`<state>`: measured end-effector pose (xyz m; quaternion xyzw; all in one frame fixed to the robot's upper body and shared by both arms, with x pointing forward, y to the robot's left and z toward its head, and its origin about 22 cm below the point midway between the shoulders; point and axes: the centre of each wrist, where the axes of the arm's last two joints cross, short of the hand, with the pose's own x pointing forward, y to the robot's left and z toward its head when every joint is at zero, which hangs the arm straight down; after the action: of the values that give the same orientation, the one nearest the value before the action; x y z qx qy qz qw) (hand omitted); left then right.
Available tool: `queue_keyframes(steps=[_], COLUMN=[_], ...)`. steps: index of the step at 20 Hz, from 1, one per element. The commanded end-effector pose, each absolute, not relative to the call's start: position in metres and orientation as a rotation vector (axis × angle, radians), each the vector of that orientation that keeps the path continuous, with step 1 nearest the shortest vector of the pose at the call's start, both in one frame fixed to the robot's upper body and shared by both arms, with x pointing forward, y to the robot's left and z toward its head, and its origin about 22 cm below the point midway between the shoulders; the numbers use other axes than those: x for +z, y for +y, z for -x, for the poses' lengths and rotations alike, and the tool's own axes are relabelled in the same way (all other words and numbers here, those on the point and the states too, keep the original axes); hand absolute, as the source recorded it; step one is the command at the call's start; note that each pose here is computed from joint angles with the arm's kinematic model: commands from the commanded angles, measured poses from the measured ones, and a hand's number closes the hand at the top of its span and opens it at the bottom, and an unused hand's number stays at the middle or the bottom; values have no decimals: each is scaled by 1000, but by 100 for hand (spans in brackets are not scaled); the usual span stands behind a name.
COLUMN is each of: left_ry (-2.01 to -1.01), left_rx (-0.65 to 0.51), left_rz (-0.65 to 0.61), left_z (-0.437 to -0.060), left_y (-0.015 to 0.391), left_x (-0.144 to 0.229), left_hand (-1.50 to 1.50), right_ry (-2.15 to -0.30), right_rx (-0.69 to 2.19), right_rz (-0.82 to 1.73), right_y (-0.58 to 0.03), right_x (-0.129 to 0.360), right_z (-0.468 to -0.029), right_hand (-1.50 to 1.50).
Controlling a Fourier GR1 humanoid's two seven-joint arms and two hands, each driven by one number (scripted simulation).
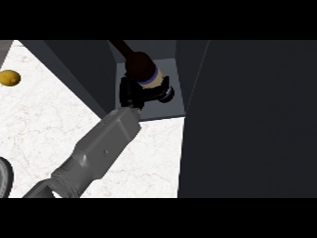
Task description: Pick up the wine, place it into the cabinet and close the cabinet
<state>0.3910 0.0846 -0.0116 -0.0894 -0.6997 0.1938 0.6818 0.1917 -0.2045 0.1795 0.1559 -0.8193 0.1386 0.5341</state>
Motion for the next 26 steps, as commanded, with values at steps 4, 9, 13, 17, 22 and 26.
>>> queue_keyframes(steps=[4, 9, 13, 17, 22, 26], left_ry=[-1539, -1545, -1567, -1579, -1574, -1641], left_rx=[468, 538, 590, 593, 542, 410], left_rz=[226, 198, 192, 176, 106, 28], left_z=[-391, -376, -389, -397, -390, -396], left_y=[75, 73, 66, 67, 68, 62], left_x=[-4, -18, 3, 9, -2, 8], left_hand=[150, -150, -150, -150, -150, -150], right_ry=[-1961, -1945, -1943, -1964, -1959, -1946], right_rx=[312, 332, 323, 339, 344, 335], right_rz=[-399, -390, -398, -397, -402, -385], right_y=[-203, -202, -203, -196, -203, -203], right_x=[181, 184, 181, 185, 177, 179], right_z=[-188, -199, -191, -183, -195, -188], right_hand=[-150, -150, -150, -150, -150, -150])
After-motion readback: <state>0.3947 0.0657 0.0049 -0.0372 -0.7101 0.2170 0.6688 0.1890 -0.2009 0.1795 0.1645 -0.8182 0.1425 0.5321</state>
